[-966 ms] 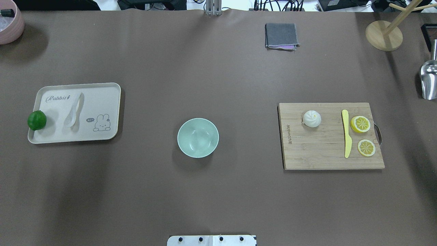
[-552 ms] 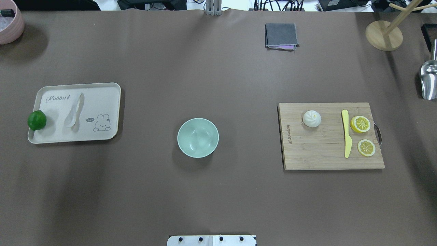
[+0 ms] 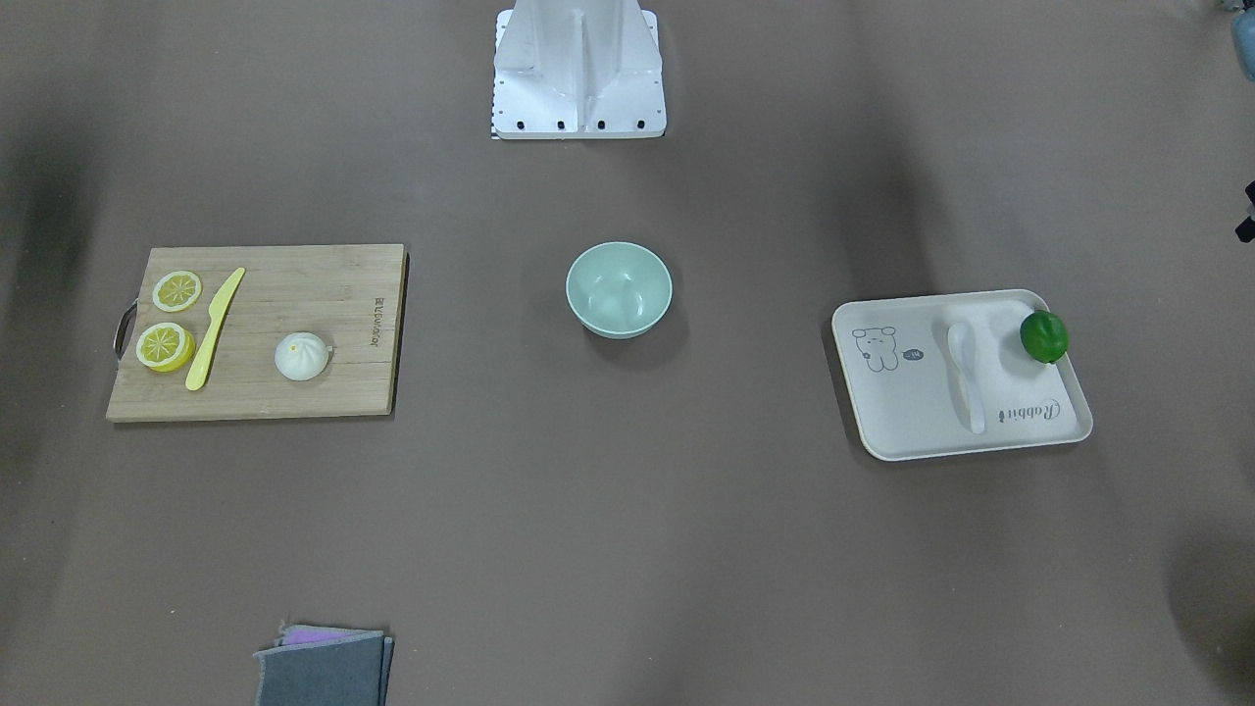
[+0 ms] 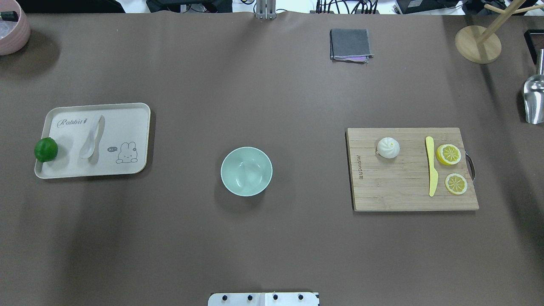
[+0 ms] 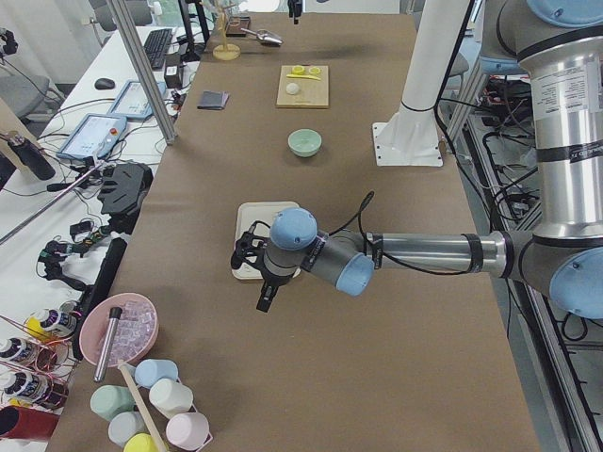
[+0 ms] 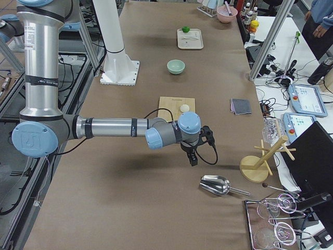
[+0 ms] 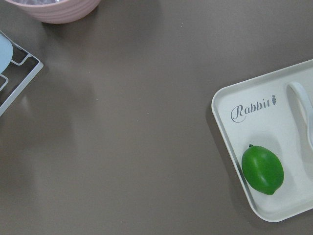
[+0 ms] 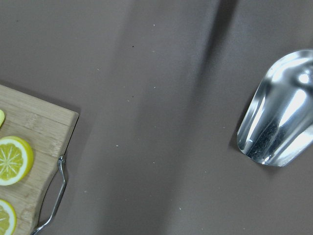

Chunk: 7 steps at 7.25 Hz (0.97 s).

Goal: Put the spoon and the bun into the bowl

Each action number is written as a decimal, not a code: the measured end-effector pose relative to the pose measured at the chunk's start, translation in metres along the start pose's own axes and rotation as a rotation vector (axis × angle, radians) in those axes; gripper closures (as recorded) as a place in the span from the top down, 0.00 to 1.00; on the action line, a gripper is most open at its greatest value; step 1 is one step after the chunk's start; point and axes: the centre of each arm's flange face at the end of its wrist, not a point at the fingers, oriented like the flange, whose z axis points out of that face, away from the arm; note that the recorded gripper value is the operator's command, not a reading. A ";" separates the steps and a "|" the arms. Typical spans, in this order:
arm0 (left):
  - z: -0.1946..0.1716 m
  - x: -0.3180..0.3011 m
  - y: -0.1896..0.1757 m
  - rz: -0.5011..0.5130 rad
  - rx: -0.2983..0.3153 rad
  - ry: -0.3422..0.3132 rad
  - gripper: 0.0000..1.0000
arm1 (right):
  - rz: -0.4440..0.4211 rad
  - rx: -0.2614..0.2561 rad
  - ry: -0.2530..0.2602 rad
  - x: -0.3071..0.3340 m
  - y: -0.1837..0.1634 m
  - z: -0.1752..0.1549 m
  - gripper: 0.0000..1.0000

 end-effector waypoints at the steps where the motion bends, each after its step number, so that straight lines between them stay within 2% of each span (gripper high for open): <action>1: 0.000 -0.001 0.003 -0.002 -0.002 0.002 0.98 | 0.000 -0.001 -0.005 -0.001 0.000 0.001 1.00; 3: 0.000 0.000 0.005 -0.002 -0.001 0.005 0.98 | -0.016 0.011 -0.019 -0.011 -0.004 -0.005 1.00; 5: -0.001 0.001 0.004 0.001 0.002 0.006 0.98 | -0.024 0.016 -0.081 -0.021 -0.006 -0.008 1.00; 7: 0.002 0.010 -0.009 -0.030 0.001 0.008 0.97 | -0.032 0.018 -0.109 -0.030 -0.011 -0.009 0.99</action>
